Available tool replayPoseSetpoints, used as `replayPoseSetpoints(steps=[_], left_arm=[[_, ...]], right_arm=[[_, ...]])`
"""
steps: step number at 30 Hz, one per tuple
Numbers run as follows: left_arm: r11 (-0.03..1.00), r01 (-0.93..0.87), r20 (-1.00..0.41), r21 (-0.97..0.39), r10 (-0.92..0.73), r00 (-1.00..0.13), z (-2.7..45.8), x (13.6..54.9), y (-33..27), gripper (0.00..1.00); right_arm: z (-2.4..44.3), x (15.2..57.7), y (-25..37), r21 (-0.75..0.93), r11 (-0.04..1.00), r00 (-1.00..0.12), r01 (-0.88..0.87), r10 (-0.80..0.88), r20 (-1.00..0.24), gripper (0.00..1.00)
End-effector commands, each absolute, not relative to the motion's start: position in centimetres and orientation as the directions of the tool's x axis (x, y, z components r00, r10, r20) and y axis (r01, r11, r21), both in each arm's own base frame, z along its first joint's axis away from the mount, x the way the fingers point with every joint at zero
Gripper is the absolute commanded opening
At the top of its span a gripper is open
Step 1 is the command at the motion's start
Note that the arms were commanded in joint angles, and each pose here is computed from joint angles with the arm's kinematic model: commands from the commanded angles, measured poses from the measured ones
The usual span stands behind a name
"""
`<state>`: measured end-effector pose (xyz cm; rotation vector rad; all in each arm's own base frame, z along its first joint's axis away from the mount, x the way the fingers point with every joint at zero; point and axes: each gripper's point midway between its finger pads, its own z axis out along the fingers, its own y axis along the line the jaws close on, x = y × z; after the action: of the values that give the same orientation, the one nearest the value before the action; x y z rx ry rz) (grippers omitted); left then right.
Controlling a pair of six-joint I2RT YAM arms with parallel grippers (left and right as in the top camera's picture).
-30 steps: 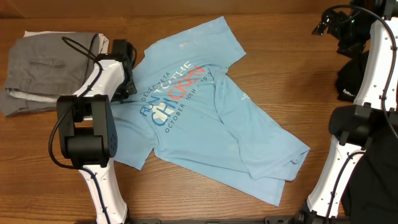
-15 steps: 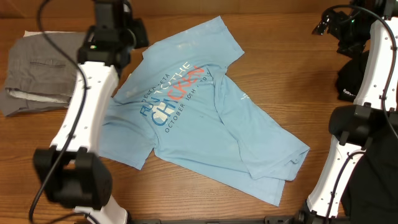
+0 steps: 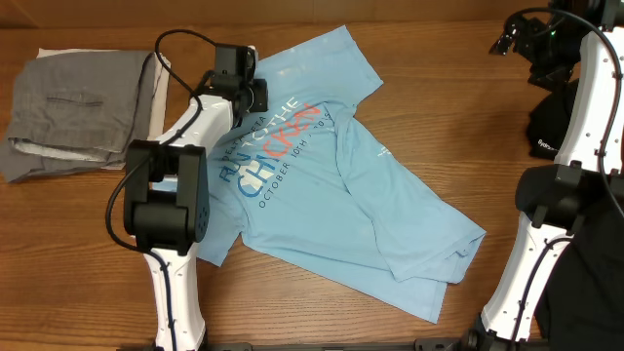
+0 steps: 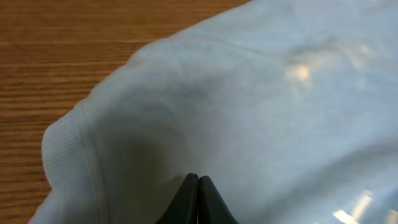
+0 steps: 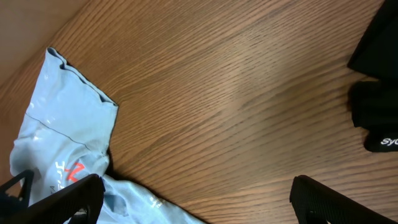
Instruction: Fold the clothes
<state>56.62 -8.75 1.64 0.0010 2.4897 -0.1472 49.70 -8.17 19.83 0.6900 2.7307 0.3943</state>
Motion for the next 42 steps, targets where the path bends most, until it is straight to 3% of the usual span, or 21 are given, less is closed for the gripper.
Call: replayPoseSetpoints(steps=[1, 6, 11, 16, 21, 22, 23, 25, 28, 36, 42], left_arm=[[1.000, -0.018, -0.569, -0.010, -0.020, -0.822, -1.8, 56.4, -6.4, 0.04], [0.984, -0.160, -0.514, 0.074, -0.100, -0.852, -5.9, 55.3, -1.9, 0.04], [0.965, -0.262, -0.494, 0.031, -0.213, -0.843, -7.1, 54.9, 1.8, 0.04], [0.969, -0.221, -0.549, -0.113, -0.246, -0.799, -4.8, 57.4, 1.5, 0.09], [0.959, -0.064, -0.652, -0.276, -0.236, -0.721, 3.6, 61.9, -2.1, 0.28], [0.951, -0.001, -0.704, -0.310, -0.230, -0.672, 8.5, 63.1, -3.3, 0.39], [0.948, 0.010, -0.724, -0.317, -0.235, -0.649, 10.7, 63.4, -3.6, 0.45], [0.944, 0.024, -0.763, -0.328, -0.250, -0.596, 15.9, 63.5, -4.0, 0.69], [0.939, 0.007, -0.801, -0.343, -0.289, -0.524, 24.6, 61.3, -3.9, 0.98], [0.928, -0.200, -0.786, -0.315, -0.372, -0.494, 35.3, 49.9, -0.5, 1.00], [0.928, -0.208, -0.779, -0.309, -0.373, -0.505, 35.8, 48.6, -0.4, 1.00]], right_arm=[[20.8, 49.5, -8.4, 0.328, 0.850, -0.835, 0.412, 0.496, -0.238, 1.00], [20.8, 49.5, -8.4, 0.328, 0.850, -0.835, 0.412, 0.496, -0.238, 1.00], [20.8, 49.5, -8.4, 0.328, 0.850, -0.835, 0.411, 0.496, -0.238, 1.00], [20.8, 49.5, -8.4, 0.328, 0.850, -0.835, 0.412, 0.496, -0.238, 1.00], [20.8, 49.5, -8.4, 0.328, 0.850, -0.835, 0.412, 0.496, -0.238, 1.00], [20.8, 49.5, -8.4, 0.328, 0.850, -0.835, 0.412, 0.496, -0.238, 1.00], [20.8, 49.5, -8.4, 0.328, 0.850, -0.835, 0.412, 0.496, -0.238, 1.00], [20.8, 49.5, -8.4, 0.328, 0.850, -0.835, 0.411, 0.496, -0.238, 1.00], [20.8, 49.5, -8.4, 0.328, 0.850, -0.835, 0.412, 0.496, -0.238, 1.00], [20.8, 49.5, -8.4, 0.328, 0.850, -0.835, 0.412, 0.496, -0.238, 1.00], [20.8, 49.5, -8.4, 0.328, 0.850, -0.835, 0.411, 0.496, -0.238, 1.00]])
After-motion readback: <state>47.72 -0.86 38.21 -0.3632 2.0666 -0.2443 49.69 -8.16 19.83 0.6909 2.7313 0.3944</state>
